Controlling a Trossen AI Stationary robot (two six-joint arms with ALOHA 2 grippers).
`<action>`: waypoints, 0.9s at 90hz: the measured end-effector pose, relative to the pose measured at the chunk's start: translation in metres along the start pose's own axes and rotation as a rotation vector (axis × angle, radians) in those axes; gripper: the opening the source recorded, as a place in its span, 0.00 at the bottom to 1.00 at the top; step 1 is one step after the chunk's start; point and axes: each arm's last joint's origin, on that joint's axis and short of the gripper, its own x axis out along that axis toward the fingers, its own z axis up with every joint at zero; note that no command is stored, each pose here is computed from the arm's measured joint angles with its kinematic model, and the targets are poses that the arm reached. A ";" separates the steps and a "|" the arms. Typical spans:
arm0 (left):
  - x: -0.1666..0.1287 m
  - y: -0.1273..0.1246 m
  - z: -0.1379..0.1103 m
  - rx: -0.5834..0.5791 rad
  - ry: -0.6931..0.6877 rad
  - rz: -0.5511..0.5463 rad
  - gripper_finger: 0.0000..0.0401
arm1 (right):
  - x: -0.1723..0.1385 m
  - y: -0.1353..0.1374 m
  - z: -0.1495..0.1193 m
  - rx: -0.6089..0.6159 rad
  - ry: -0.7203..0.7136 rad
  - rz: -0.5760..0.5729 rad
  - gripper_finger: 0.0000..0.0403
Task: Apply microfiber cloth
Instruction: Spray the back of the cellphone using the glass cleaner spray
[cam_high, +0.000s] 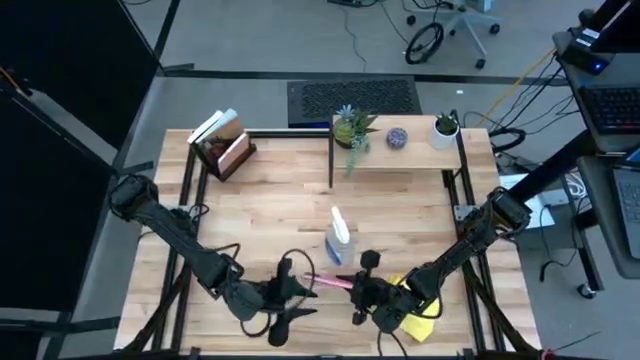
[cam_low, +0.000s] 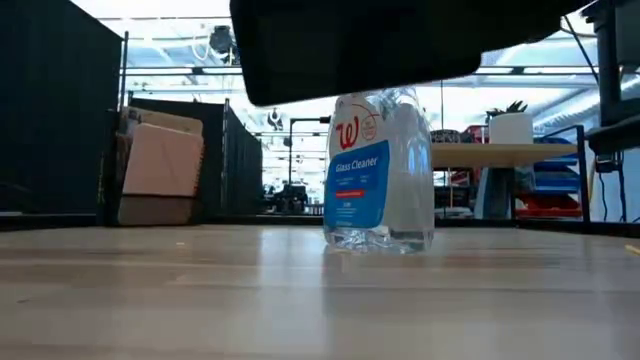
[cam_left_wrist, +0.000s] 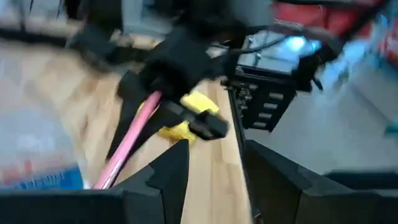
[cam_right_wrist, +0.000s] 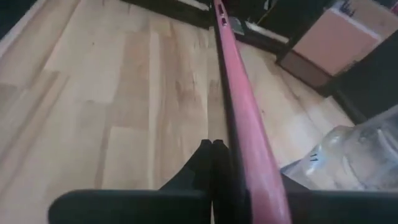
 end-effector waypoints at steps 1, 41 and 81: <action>0.000 0.000 0.001 0.015 0.001 0.003 0.36 | 0.000 0.000 0.000 0.002 0.001 0.004 0.02; -0.010 0.004 -0.002 0.281 0.211 0.186 0.36 | 0.010 -0.007 0.003 0.057 0.007 0.023 0.02; -0.010 0.011 -0.003 -0.200 0.222 0.222 0.36 | 0.011 -0.014 0.016 -0.077 -0.040 -0.192 0.02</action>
